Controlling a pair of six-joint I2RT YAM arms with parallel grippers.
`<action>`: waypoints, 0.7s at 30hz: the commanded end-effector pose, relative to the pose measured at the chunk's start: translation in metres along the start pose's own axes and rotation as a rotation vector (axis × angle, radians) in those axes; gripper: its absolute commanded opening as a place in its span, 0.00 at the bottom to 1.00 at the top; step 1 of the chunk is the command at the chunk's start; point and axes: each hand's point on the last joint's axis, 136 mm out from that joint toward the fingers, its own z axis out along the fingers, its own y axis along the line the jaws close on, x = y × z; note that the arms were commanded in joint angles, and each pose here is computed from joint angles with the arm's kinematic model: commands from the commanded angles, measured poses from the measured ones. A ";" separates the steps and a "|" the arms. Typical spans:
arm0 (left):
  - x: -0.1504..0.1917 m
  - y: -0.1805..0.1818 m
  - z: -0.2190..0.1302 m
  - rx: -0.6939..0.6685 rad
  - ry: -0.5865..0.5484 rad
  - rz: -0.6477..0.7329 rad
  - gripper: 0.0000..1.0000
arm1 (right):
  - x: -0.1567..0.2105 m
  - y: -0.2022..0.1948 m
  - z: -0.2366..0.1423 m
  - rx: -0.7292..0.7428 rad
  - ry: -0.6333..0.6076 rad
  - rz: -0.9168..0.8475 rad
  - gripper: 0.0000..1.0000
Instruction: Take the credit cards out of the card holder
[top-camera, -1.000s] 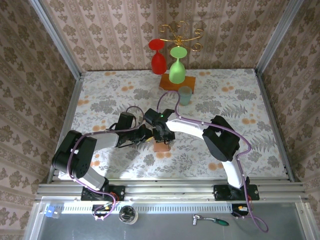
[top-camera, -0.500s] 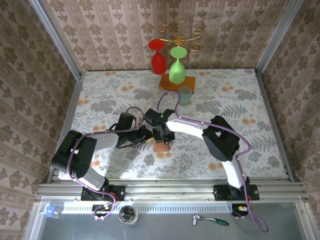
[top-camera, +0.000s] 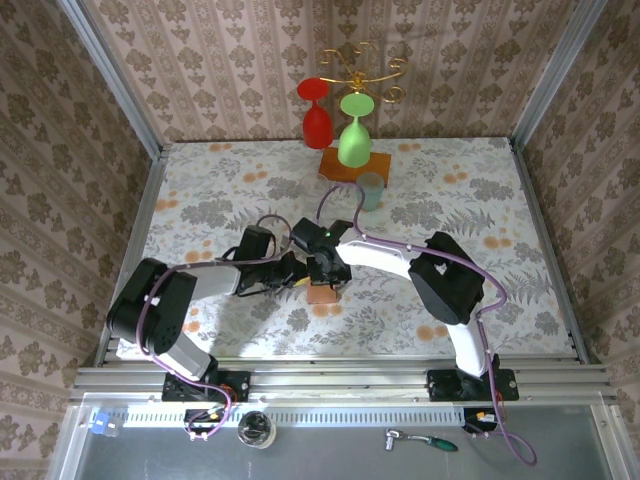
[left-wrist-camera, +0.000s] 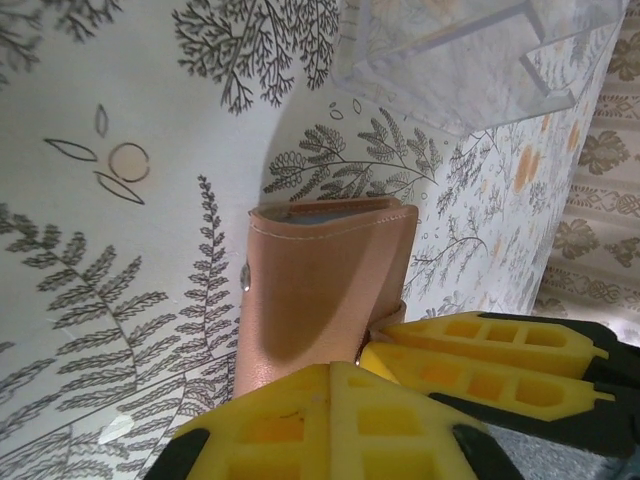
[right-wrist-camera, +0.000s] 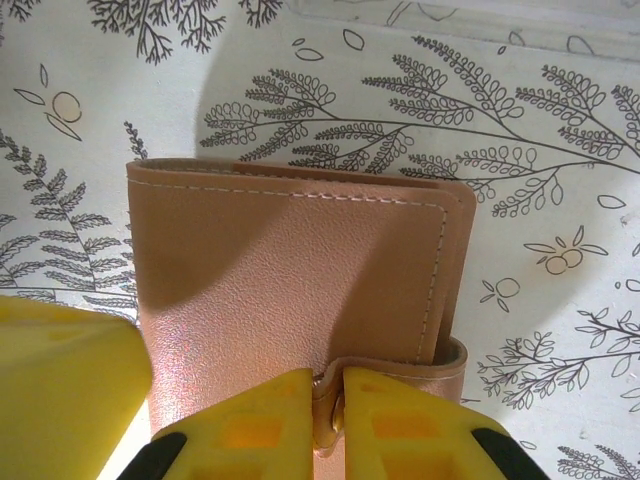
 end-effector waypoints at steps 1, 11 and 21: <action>0.000 -0.001 0.004 -0.015 0.019 0.005 0.00 | 0.011 -0.011 0.007 0.030 0.034 0.018 0.18; -0.001 -0.001 0.003 -0.023 0.015 0.001 0.00 | 0.000 -0.034 -0.024 0.102 -0.036 0.001 0.24; -0.004 -0.002 -0.004 -0.023 0.001 0.001 0.00 | 0.004 -0.063 -0.029 0.113 -0.051 0.038 0.24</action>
